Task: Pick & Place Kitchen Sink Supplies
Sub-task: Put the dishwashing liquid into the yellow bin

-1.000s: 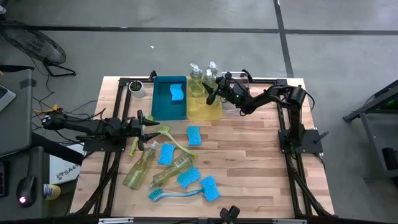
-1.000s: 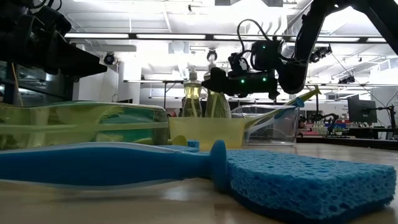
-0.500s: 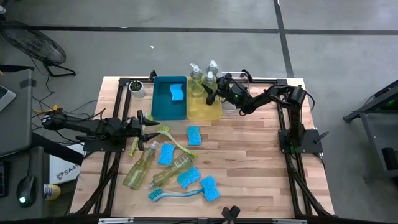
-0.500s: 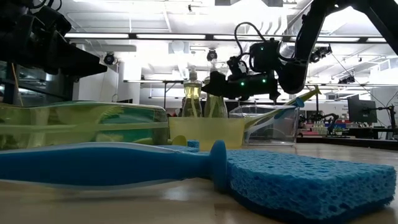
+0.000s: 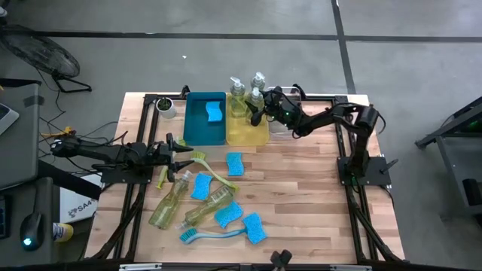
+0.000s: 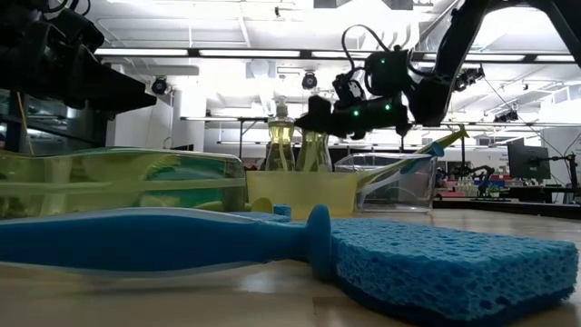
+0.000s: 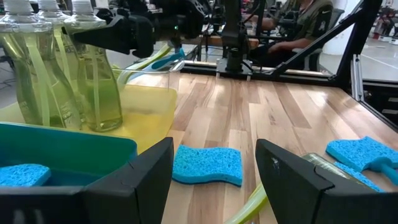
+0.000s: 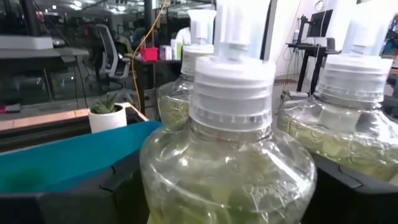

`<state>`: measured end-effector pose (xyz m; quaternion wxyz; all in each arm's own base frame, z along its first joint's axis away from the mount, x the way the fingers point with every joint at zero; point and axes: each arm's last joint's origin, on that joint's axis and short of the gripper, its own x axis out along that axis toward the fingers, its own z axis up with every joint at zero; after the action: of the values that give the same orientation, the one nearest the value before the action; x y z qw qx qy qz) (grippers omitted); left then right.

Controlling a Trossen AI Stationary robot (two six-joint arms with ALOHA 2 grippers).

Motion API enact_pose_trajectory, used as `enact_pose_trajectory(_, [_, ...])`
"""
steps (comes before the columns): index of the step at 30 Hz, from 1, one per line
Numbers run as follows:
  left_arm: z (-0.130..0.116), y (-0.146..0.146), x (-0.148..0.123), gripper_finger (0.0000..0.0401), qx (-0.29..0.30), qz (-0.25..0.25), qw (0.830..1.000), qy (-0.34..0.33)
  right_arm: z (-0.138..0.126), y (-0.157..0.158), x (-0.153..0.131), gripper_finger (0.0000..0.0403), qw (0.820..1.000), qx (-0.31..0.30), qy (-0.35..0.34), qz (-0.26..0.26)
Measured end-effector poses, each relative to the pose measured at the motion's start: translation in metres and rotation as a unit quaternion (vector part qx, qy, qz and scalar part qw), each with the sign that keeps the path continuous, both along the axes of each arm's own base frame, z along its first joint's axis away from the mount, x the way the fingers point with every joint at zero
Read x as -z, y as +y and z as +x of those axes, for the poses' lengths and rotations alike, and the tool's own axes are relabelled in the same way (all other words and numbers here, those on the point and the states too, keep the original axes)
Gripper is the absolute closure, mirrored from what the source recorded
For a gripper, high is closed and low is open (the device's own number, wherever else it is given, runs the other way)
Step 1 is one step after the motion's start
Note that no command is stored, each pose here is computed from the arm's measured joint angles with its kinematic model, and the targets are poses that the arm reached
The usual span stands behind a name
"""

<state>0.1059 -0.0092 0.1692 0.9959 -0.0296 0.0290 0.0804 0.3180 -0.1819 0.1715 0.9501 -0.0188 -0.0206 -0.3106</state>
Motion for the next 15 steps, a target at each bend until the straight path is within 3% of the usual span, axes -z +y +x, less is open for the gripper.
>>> enact_pose_trajectory(15, [0.0, 0.0, 0.002, 0.0178, 0.0, -0.004, 1.0, 0.009, -0.004, 0.011, -0.02, 0.0105, 0.999, -0.003, 0.053, 0.0])
